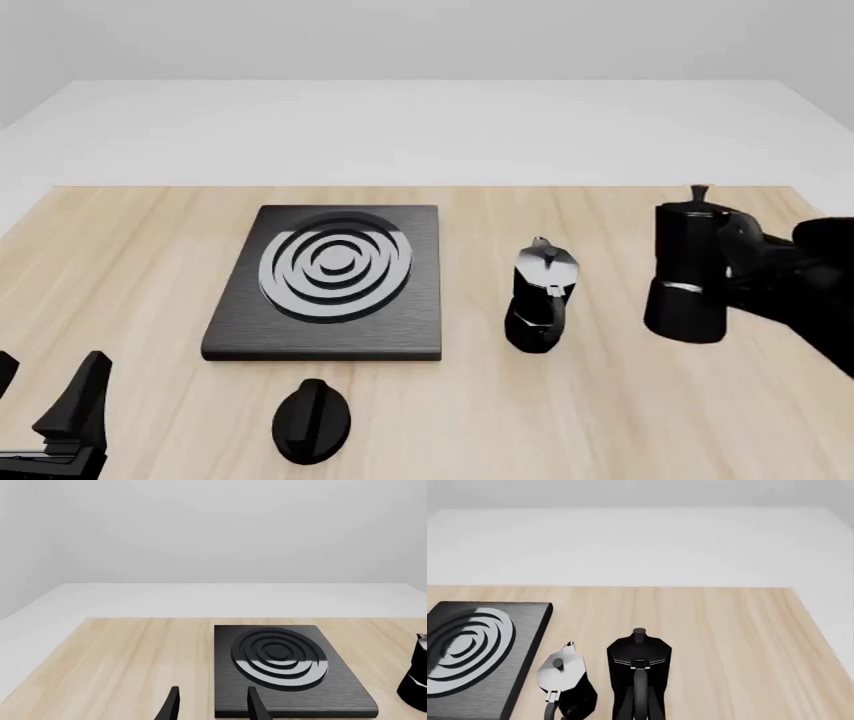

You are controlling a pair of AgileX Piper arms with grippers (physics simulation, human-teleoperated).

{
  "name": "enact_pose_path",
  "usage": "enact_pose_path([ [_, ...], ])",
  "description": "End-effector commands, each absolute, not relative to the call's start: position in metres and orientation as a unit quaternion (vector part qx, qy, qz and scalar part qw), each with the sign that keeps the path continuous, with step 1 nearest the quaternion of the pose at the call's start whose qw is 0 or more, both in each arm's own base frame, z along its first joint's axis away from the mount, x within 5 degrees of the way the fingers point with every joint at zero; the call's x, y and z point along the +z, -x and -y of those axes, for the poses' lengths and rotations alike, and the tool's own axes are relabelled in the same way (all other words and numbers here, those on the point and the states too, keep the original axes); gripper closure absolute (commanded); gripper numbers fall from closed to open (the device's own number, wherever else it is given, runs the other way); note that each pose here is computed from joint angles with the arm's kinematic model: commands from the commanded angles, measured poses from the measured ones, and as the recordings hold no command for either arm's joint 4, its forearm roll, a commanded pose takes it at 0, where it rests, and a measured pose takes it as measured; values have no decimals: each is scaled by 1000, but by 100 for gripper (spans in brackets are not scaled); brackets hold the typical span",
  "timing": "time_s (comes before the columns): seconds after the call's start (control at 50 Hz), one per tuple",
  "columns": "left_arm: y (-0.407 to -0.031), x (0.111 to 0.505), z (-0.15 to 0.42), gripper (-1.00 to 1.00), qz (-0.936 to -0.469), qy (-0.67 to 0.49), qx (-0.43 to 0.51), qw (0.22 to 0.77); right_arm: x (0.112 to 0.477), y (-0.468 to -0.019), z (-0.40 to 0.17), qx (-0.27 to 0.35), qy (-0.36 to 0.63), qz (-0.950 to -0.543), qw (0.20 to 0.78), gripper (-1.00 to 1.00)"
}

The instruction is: Put the right moka pot on the stove.

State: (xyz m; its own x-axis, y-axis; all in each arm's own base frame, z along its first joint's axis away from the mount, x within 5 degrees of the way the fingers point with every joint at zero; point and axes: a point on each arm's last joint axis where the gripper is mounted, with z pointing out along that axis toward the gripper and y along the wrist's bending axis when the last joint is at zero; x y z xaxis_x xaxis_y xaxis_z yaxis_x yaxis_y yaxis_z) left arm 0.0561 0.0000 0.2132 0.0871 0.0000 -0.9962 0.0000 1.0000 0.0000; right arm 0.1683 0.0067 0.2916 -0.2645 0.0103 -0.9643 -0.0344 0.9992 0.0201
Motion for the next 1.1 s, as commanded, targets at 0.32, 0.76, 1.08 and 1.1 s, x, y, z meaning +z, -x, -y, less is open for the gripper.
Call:
enact_pose_path([
  [0.32, -56, 213, 0, -100, -676, 0, 0, 737, 371, -173, -16, 17, 52, -747, 662, 100],
  [0.76, -56, 213, 0, -100, -676, 0, 0, 737, 417, -209, -48, 45, 117, -715, 687, 100],
  [1.08, -56, 213, 0, -100, -676, 0, 0, 737, 435, -230, -82, 82, 160, -688, 703, 100],
  [1.1, -56, 213, 0, -100, -676, 0, 0, 737, 436, -232, -84, 84, 161, -686, 705, 100],
])
